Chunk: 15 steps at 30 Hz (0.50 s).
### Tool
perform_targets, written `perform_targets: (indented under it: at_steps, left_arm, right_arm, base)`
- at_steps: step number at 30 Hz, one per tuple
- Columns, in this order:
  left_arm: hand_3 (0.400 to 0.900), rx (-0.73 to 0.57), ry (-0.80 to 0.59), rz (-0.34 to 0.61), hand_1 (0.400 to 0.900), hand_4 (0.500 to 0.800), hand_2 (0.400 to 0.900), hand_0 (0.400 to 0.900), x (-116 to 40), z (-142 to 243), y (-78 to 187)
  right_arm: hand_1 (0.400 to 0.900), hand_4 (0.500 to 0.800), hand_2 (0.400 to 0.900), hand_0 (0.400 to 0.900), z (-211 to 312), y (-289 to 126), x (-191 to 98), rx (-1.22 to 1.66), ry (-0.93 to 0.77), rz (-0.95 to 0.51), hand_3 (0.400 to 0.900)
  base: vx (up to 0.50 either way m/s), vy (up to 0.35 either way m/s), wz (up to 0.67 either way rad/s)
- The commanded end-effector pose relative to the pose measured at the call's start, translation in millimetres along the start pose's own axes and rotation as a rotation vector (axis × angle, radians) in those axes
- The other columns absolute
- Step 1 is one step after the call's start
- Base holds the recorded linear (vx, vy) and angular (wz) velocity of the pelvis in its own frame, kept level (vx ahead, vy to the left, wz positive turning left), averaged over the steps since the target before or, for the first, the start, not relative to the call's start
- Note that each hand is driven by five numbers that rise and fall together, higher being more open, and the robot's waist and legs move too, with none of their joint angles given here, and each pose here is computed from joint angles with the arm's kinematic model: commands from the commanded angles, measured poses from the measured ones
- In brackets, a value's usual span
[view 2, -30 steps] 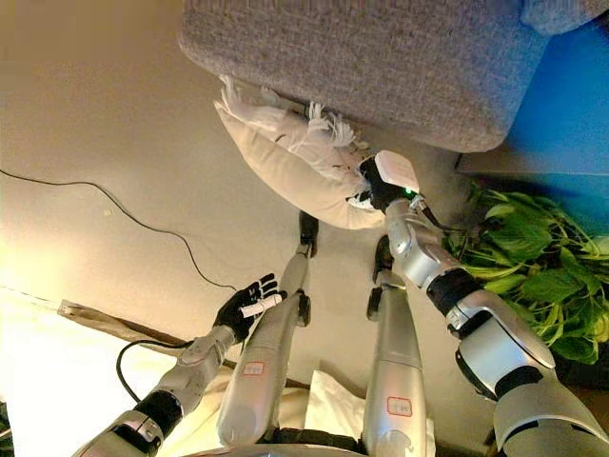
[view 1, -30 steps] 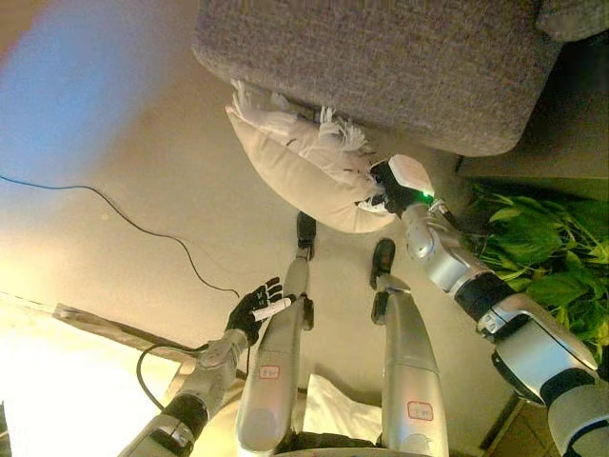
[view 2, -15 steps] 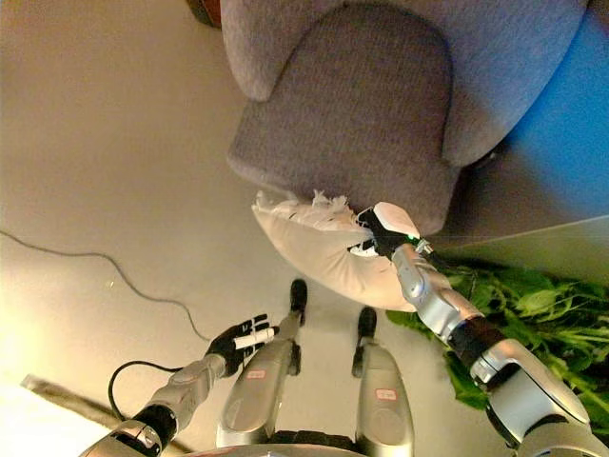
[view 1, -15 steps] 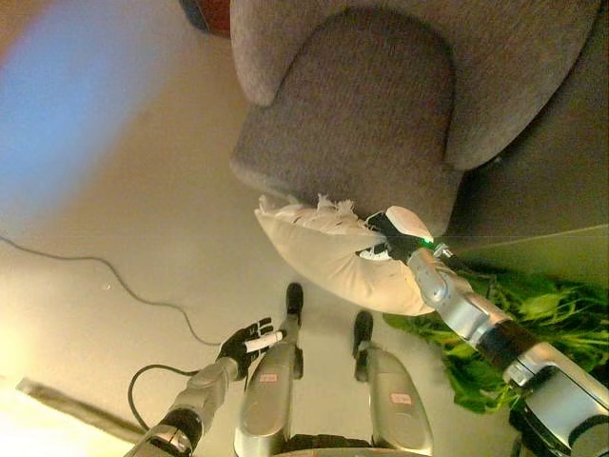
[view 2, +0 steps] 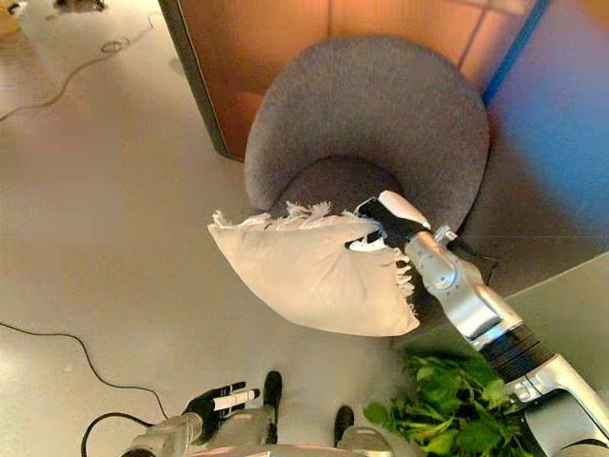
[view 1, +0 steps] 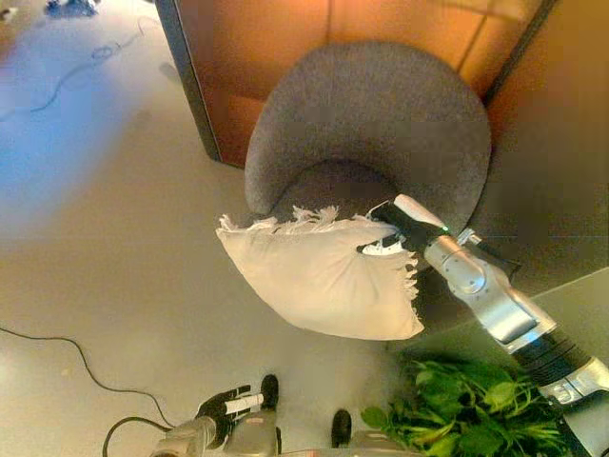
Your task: Pick up the pillow and put it on the sofa.
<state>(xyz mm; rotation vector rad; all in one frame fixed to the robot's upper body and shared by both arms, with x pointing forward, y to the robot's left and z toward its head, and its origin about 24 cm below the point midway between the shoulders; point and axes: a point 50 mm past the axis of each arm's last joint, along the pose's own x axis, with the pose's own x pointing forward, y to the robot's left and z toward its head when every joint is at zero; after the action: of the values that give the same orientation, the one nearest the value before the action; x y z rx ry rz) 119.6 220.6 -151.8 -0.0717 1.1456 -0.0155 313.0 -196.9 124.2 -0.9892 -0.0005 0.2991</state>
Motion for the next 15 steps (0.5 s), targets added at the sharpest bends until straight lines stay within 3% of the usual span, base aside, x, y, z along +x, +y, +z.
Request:
perform_targets:
  at_steps: [1,10,11,12,15]
  left_arm:
    - [0.900,0.060,0.125,-0.002,0.900,0.800,0.900,0.900,-2.3,-26,4]
    - [0.900,0.061,0.172,0.004,0.900,0.800,0.900,0.900,-4.2,-31,9]
    - [0.900,0.062,0.177,0.003,0.900,0.800,0.900,0.900,-4.1,-32,9]
    - [0.900,0.069,0.186,-0.001,0.900,0.800,0.900,0.900,-4.0,-32,9]
    - [0.900,0.091,0.201,-0.006,0.900,0.800,0.900,0.900,-3.9,-29,10]
  right_arm:
    - [0.400,0.500,0.400,0.400,58,-94,-5,-0.057,-0.223,-0.306,0.400]
    - [0.400,0.500,0.400,0.400,65,-152,9,-0.080,-0.123,-0.431,0.400]
    - [0.524,0.574,0.524,0.524,64,-153,13,-0.084,-0.100,-0.417,0.524]
    - [0.900,0.800,0.900,0.900,57,-158,22,-0.101,-0.028,-0.379,0.900]
    - [0.900,0.800,0.900,0.900,52,-179,33,-0.121,0.055,-0.436,0.900]
  base:
    - [0.063,-0.036,0.07]
    - [0.044,-0.014,0.13]
    - [0.044,-0.013,0.22]
    - [0.051,-0.021,0.28]
    - [0.047,-0.035,0.29]
